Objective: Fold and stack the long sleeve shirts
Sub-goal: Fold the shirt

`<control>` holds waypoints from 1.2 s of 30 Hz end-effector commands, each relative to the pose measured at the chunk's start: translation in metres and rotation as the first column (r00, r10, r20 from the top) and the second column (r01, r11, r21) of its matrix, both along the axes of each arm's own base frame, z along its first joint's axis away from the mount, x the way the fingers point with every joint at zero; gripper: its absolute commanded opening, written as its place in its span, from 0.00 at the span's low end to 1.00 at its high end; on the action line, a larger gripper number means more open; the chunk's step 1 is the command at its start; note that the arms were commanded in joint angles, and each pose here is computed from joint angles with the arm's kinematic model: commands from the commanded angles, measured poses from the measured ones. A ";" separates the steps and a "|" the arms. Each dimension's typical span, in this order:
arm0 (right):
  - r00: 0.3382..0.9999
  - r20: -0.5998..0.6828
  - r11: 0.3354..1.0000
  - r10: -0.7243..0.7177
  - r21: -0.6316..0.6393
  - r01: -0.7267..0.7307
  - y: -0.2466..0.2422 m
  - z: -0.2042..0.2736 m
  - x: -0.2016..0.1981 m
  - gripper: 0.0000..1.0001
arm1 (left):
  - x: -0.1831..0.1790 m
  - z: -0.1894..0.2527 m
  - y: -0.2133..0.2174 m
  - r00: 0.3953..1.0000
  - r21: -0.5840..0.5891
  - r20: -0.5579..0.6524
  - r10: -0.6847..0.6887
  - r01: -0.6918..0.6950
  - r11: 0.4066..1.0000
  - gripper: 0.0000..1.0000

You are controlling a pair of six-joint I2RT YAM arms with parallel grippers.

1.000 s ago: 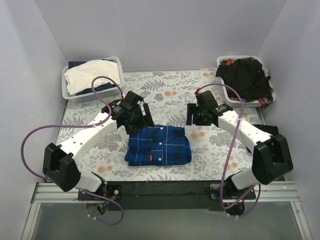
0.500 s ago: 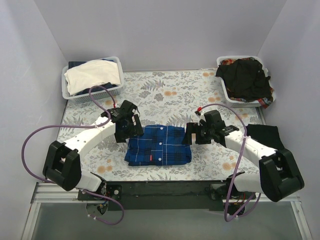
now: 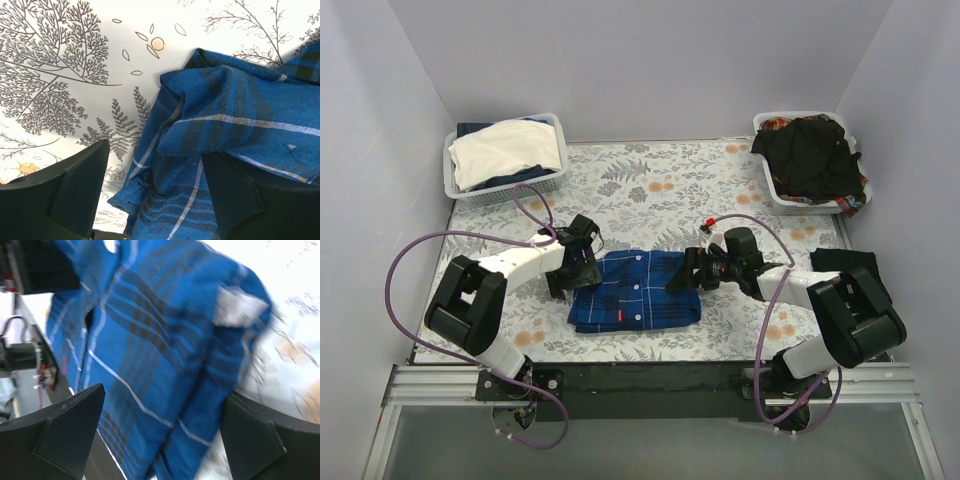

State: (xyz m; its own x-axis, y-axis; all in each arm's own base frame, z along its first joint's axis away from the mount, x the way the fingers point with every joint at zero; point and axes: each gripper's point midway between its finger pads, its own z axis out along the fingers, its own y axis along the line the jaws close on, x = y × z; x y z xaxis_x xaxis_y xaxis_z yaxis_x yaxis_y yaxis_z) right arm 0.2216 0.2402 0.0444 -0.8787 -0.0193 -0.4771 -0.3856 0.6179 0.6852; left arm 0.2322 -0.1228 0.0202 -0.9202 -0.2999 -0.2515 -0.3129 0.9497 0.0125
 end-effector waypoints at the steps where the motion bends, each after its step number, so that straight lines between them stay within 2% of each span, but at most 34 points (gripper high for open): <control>1: 0.979 -0.203 0.998 0.023 -0.049 -0.034 -0.004 -0.057 -0.045 0.97 | -0.023 -0.023 0.016 0.997 0.051 -0.075 0.009 -0.005 0.999 0.73; 6: 0.955 -0.283 0.995 0.085 -0.033 -0.099 0.012 -0.075 -0.070 0.91 | -0.028 -0.027 0.008 0.995 0.006 -0.097 0.018 -0.017 1.000 0.72; 9: 0.942 -0.320 0.992 0.105 -0.033 -0.122 0.021 -0.083 -0.086 0.81 | -0.026 -0.026 0.005 0.995 -0.007 -0.093 0.022 -0.023 1.000 0.71; 10: 0.940 -0.325 0.992 0.102 -0.035 -0.119 0.022 -0.084 -0.087 0.72 | -0.026 -0.025 0.005 0.995 -0.007 -0.093 0.022 -0.023 1.000 0.70; 12: 0.940 -0.332 0.994 0.075 -0.050 -0.097 0.020 -0.086 -0.087 0.61 | -0.022 -0.019 0.005 0.997 -0.005 -0.079 0.027 -0.028 1.000 0.71; 13: 0.944 -0.322 0.995 0.070 -0.049 -0.091 0.020 -0.083 -0.086 0.48 | -0.021 -0.016 0.005 0.997 -0.003 -0.074 0.028 -0.028 1.000 0.72; 15: 0.949 -0.312 0.994 0.052 -0.074 -0.079 0.017 -0.083 -0.083 0.31 | -0.010 0.001 0.002 0.999 -0.017 -0.028 0.024 -0.025 1.000 0.78; 16: 0.953 -0.300 0.994 0.047 -0.080 -0.074 0.016 -0.081 -0.081 0.08 | -0.005 0.009 0.002 1.000 -0.015 -0.003 0.025 -0.025 1.000 0.79; 17: 0.948 -0.318 0.990 0.028 -0.122 -0.070 0.010 -0.085 -0.084 0.01 | 0.000 0.018 0.001 0.999 -0.022 0.021 0.025 -0.024 0.999 0.80; 19: 0.959 -0.281 0.986 0.035 -0.147 -0.079 0.010 -0.079 -0.076 0.01 | 0.016 0.047 -0.002 0.996 -0.039 0.090 0.022 -0.019 0.999 0.82; 21: 0.961 -0.276 0.968 -0.005 -0.242 -0.064 0.000 -0.079 -0.069 0.01 | 0.030 0.079 -0.005 0.988 -0.063 0.153 0.023 -0.013 0.998 0.82; 22: 0.974 -0.226 0.961 0.012 -0.268 -0.074 -0.002 -0.073 -0.061 0.01 | 0.034 0.088 -0.004 0.985 -0.066 0.170 0.020 -0.009 0.998 0.83; 23: 0.982 -0.187 0.944 -0.018 -0.327 -0.045 -0.010 -0.073 -0.052 0.01 | 0.039 0.101 -0.003 0.980 -0.073 0.197 0.027 -0.013 0.997 0.83; 24: 0.975 -0.218 0.915 -0.035 -0.400 -0.056 -0.025 -0.074 -0.058 0.01 | 0.040 0.110 -0.001 0.978 -0.075 0.205 0.031 -0.016 0.997 0.84; 26: 0.993 -0.110 0.883 -0.042 -0.469 -0.015 -0.033 -0.056 -0.031 0.01 | 0.052 0.138 0.000 0.962 -0.105 0.270 0.046 -0.018 0.994 0.85; 28: 0.996 -0.067 0.848 -0.063 -0.529 0.018 -0.045 -0.037 -0.016 0.01 | 0.059 0.160 0.003 0.947 -0.129 0.314 0.063 -0.023 0.991 0.86; 30: 0.997 0.007 0.799 -0.075 -0.598 0.064 -0.061 -0.023 0.003 0.01 | 0.062 0.170 0.004 0.942 -0.148 0.328 0.067 -0.019 0.989 0.87; 31: 0.997 0.010 0.754 -0.080 -0.654 0.067 -0.075 -0.017 0.001 0.01 | 0.065 0.177 0.005 0.937 -0.159 0.342 0.075 -0.021 0.987 0.87; 32: 0.992 0.096 0.711 -0.085 -0.691 0.128 -0.083 0.001 0.022 0.01 | 0.066 0.181 0.005 0.933 -0.167 0.353 0.074 -0.015 0.986 0.87; 34: 0.983 0.162 0.656 -0.089 -0.733 0.180 -0.096 0.022 0.034 0.01 | 0.068 0.187 0.005 0.929 -0.187 0.362 0.080 -0.012 0.982 0.87; 35: 0.973 0.215 0.594 -0.086 -0.772 0.224 -0.109 0.039 0.043 0.01 | 0.069 0.191 0.005 0.925 -0.195 0.373 0.079 -0.005 0.981 0.87; 36: 0.964 0.250 0.568 -0.086 -0.783 0.254 -0.115 0.051 0.049 0.01 | 0.069 0.193 0.004 0.923 -0.205 0.376 0.080 -0.002 0.979 0.87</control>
State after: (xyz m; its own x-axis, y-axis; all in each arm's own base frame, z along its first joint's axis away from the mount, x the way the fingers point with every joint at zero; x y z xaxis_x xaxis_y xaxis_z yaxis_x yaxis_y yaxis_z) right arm 0.2525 0.1953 0.0502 -0.8651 -0.1964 -0.4616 -0.3137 0.9299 0.1923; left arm 0.3063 -0.1201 0.1969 -0.7503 -0.4240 -0.5071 -0.3262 0.9048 -0.2739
